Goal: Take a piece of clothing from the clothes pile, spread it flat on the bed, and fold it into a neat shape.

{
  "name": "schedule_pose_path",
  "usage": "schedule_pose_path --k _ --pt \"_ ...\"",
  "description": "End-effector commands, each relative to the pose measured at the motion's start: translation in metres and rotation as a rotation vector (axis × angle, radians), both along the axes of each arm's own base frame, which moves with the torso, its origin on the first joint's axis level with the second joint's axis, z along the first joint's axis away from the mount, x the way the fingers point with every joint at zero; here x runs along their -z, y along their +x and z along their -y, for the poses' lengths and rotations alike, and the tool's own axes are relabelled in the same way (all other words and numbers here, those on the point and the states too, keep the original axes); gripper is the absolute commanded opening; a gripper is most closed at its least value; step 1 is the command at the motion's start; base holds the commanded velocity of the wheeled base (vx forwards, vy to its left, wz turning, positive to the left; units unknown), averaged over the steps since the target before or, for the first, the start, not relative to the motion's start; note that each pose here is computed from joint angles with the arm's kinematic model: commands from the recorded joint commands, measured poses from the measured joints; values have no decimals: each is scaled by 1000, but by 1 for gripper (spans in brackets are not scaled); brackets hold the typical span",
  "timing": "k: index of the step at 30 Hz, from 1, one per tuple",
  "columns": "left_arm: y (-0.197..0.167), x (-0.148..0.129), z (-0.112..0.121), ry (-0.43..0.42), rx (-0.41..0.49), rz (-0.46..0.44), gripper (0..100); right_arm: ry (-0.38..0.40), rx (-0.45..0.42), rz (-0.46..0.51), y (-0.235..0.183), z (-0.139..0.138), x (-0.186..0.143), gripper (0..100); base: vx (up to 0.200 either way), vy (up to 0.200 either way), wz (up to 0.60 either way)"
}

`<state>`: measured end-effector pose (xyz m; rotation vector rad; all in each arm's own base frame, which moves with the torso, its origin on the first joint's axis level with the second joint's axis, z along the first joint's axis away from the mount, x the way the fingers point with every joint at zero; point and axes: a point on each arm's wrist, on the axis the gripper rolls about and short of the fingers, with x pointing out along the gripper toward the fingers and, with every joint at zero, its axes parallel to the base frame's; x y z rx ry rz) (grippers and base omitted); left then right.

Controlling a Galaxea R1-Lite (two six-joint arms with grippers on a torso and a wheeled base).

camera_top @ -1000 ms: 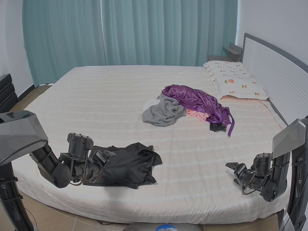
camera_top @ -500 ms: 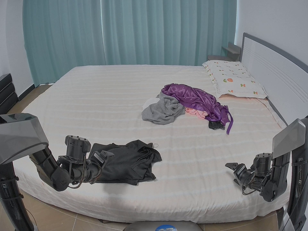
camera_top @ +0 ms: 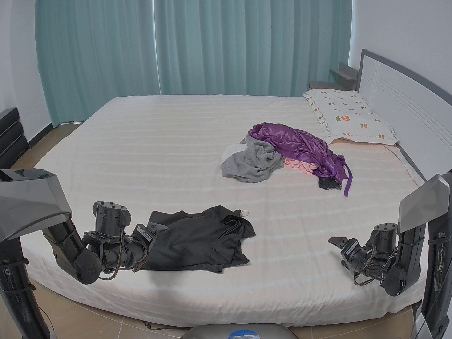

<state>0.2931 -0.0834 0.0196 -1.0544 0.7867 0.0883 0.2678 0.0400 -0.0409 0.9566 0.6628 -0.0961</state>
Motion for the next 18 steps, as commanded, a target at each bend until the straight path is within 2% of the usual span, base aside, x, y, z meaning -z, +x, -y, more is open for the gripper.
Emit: schedule_pose_path --k 1,4,5,7,9,10,15,18 --pt "1 2 0 2 0 -4 100 4 -83 51 -5 -23 -13 100 0 200 0" --pt "3 2 1 -1 0 -2 100 -15 -177 71 -9 -45 -16 100 0 200 0" --pt "3 2 1 -1 0 -2 100 -18 -179 72 -10 -45 -16 100 0 200 0" --pt "4 3 1 0 1 1 100 -85 -247 88 -12 -62 -12 100 0 200 0" --pt "4 3 1 1 1 -1 100 -96 -255 95 -11 -65 -11 100 0 200 0" --pt "4 4 1 1 1 -1 100 -157 -296 127 -2 -75 -6 100 0 200 0" --pt "3 6 4 8 13 -6 100 -272 -364 152 29 -89 2 100 0 200 0" --pt "4 6 4 10 13 -6 100 -298 -376 152 42 -95 -3 100 0 200 0"
